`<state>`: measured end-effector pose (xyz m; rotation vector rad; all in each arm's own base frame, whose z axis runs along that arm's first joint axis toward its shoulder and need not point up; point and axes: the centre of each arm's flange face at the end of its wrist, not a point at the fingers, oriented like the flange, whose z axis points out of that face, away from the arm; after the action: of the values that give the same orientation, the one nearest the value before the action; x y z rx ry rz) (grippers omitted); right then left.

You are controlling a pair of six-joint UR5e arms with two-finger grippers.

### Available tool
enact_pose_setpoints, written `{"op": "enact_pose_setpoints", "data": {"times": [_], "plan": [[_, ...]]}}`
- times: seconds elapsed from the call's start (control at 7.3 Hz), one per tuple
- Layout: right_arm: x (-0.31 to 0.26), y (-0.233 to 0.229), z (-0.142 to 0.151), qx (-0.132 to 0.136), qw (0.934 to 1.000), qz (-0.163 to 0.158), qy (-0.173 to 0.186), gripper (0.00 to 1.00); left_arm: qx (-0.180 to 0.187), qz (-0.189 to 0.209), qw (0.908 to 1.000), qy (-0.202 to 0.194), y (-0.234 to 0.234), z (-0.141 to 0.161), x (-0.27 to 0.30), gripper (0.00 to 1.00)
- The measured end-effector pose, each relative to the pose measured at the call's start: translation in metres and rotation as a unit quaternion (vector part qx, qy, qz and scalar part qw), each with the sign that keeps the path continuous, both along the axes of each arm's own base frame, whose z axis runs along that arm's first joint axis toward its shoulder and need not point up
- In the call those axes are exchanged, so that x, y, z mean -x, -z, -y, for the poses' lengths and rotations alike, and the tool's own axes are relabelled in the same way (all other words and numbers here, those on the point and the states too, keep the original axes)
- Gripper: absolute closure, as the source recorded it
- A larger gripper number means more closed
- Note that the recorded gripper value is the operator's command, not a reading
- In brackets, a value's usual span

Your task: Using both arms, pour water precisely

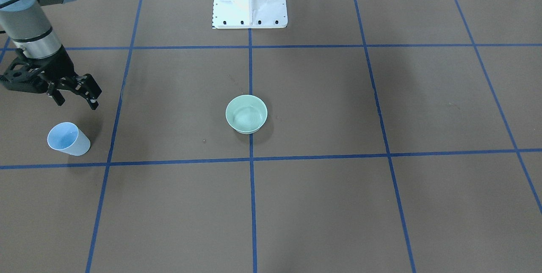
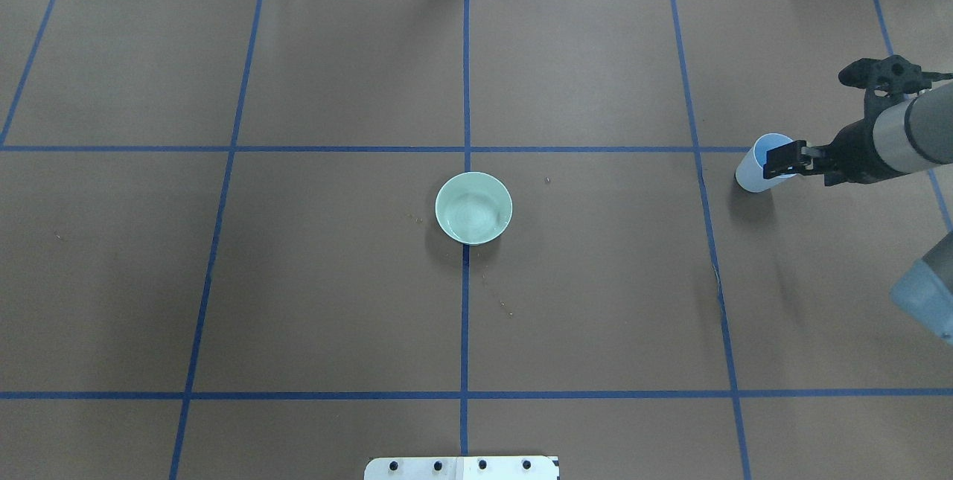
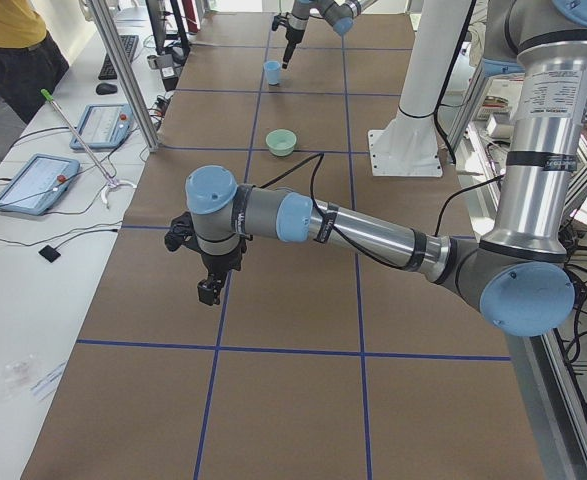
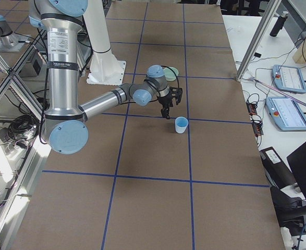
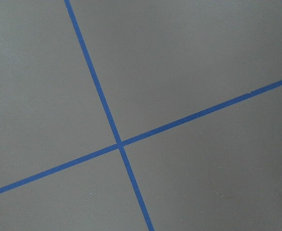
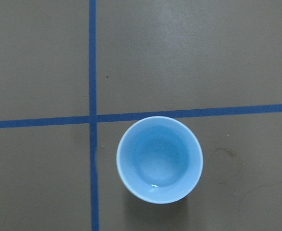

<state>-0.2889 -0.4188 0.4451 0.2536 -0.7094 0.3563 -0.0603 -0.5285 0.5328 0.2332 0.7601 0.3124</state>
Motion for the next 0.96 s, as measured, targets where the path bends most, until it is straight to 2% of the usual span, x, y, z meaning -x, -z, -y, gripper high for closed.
{"op": "enact_pose_setpoints", "data": {"times": [0.14, 0.41, 0.68, 0.96], "plan": [[0.011, 0.003, -0.010, -0.004, 0.9986, -0.036, -0.039, 0.00, 0.001, -0.007, 1.0000, -0.001, 0.000, -0.001, -0.001, 0.00], [0.030, 0.003, -0.029, -0.021, 0.9881, -0.099, -0.116, 0.00, 0.003, -0.020, 0.9998, -0.002, 0.000, -0.002, -0.003, 0.00], [0.051, -0.004, -0.043, -0.048, 0.9698, -0.137, -0.197, 0.00, 0.004, -0.022, 0.9997, -0.001, 0.001, -0.003, -0.003, 0.00], [0.084, -0.017, -0.044, -0.075, 0.9509, -0.153, -0.259, 0.00, 0.004, -0.023, 0.9997, -0.001, 0.001, -0.003, -0.002, 0.00]]}}
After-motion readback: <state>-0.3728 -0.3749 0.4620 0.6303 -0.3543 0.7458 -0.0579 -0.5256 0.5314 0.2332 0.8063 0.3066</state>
